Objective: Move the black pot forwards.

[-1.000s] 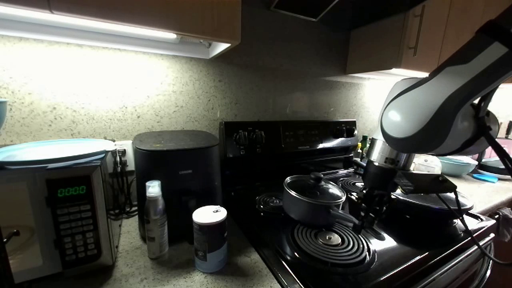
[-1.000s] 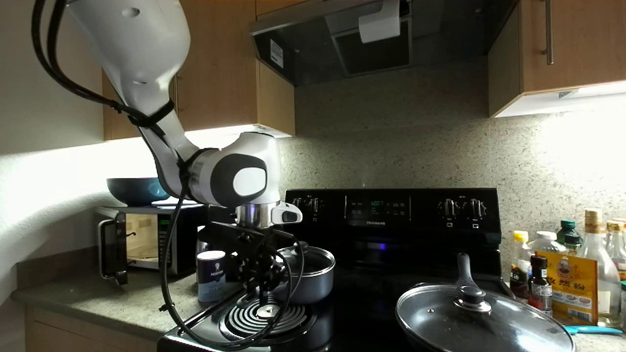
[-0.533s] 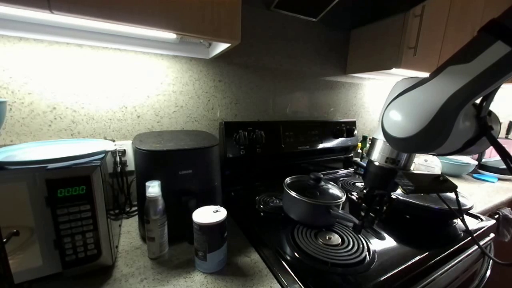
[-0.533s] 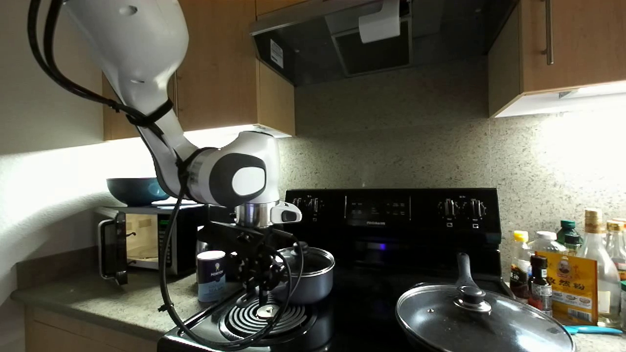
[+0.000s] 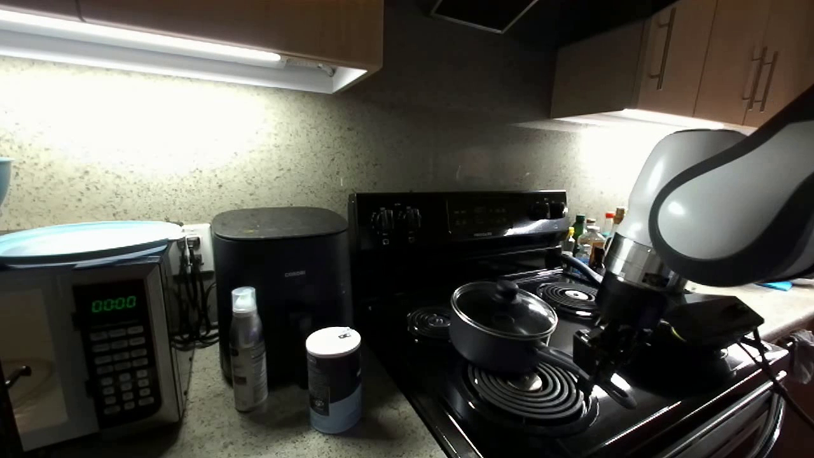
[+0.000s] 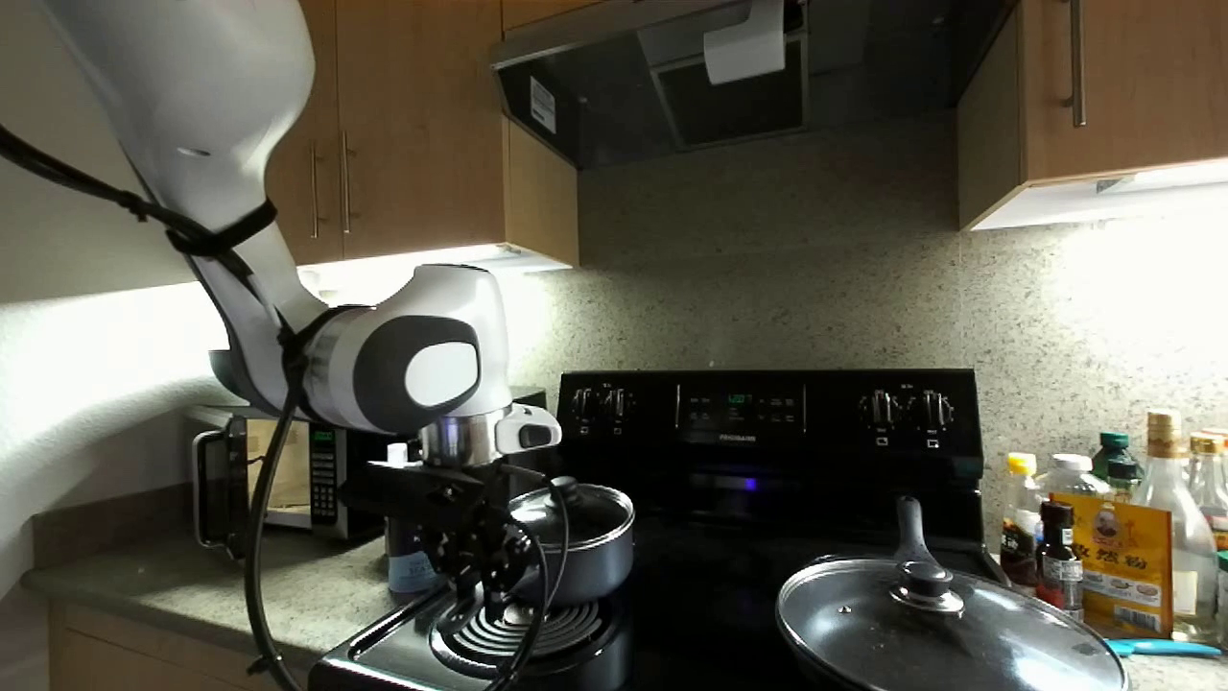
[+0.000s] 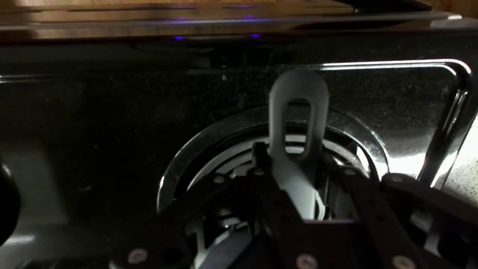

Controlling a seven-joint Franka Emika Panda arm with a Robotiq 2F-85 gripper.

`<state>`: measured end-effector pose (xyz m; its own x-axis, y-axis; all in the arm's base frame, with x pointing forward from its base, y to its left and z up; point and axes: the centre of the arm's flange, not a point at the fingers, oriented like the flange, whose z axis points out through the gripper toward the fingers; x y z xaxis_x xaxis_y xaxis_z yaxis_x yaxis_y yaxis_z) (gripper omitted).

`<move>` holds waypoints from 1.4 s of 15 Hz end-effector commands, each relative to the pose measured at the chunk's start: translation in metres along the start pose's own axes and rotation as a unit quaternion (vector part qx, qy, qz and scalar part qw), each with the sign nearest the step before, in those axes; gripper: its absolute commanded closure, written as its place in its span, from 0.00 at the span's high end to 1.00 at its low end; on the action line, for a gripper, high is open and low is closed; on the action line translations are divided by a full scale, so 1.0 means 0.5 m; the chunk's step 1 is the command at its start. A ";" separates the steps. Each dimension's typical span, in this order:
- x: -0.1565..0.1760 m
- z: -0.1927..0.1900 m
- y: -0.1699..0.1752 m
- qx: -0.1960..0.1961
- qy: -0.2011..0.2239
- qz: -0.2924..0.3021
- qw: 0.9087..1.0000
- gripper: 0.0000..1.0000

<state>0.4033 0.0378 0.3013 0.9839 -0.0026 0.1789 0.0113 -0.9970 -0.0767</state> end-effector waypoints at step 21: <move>0.003 -0.038 0.061 -0.011 0.030 0.027 0.999 0.32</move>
<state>0.4016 0.0058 0.3177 0.9703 -0.0606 0.2340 -0.0462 -0.9967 -0.0665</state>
